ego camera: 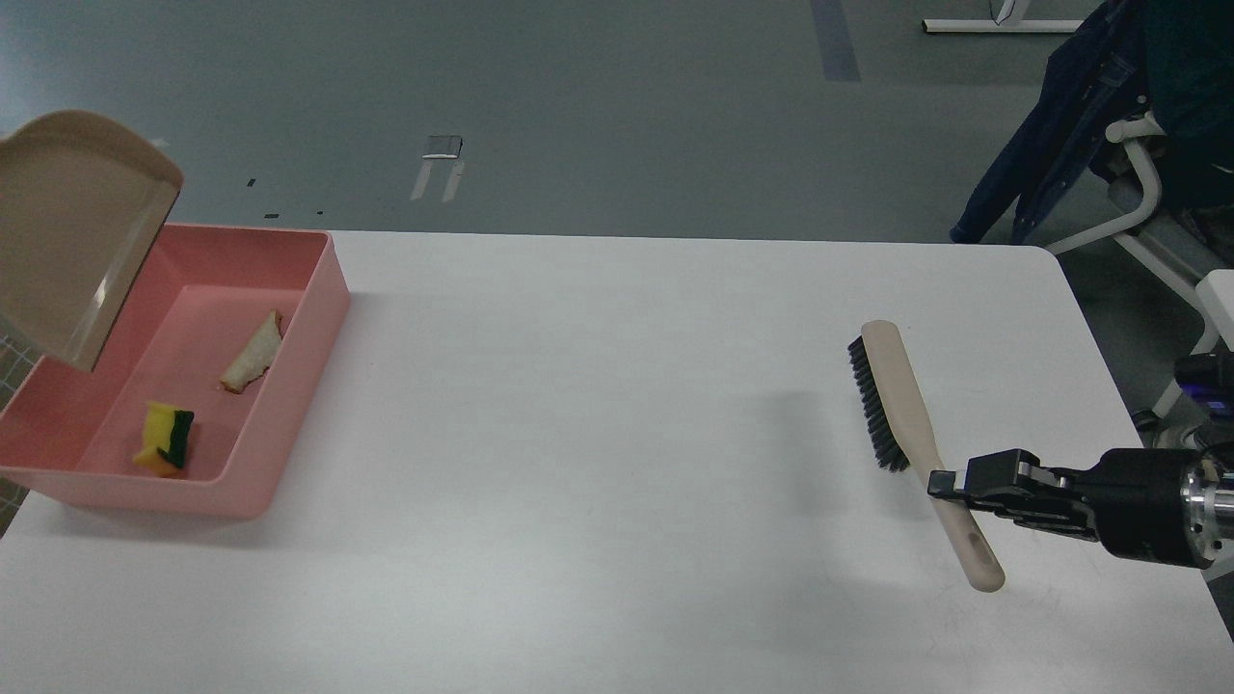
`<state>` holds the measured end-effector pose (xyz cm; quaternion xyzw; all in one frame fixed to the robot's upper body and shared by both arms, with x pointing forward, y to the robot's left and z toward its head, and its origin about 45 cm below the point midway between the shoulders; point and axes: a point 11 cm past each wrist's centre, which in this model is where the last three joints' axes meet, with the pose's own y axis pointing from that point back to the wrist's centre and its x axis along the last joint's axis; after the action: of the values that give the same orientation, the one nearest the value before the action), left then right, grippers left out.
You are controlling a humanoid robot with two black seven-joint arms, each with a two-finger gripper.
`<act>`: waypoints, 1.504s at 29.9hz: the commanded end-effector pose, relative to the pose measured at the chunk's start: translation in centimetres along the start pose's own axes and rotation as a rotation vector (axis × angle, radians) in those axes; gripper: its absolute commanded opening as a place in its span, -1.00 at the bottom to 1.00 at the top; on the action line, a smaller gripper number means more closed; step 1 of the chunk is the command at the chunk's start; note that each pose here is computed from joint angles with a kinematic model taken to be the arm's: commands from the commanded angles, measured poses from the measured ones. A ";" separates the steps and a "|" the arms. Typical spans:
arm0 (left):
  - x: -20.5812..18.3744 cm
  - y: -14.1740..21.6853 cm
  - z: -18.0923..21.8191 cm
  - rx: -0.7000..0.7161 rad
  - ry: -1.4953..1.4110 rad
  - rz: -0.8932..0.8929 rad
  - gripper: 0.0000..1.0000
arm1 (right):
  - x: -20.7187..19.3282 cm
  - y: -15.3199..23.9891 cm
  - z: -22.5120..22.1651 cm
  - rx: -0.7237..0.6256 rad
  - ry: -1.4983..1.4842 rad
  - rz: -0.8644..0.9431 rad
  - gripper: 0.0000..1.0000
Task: Sweep and dump garbage into bin
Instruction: 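Tilt the dustpan over the bin with the left gripper to dump contents, then carry the empty dustpan back and lower it onto the table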
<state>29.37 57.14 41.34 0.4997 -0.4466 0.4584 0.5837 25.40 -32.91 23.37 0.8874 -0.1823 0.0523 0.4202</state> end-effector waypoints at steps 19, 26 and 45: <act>3.7 -0.1 0.4 -0.147 0.726 0.191 -1.00 | 0.0 0.0 0.0 0.001 0.001 0.001 -1.00; 0.7 -3.5 3.7 -0.184 0.895 0.168 -1.00 | 0.0 0.0 0.0 0.001 0.001 0.001 -1.00; -13.2 -14.0 22.8 -0.370 0.980 -0.160 -1.00 | -0.4 -0.1 0.3 -0.004 -0.010 -0.008 -1.00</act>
<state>38.92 35.14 30.31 0.1441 -0.1647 0.5210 0.8251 25.08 -32.99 23.03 0.8874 -0.1808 0.0461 0.4214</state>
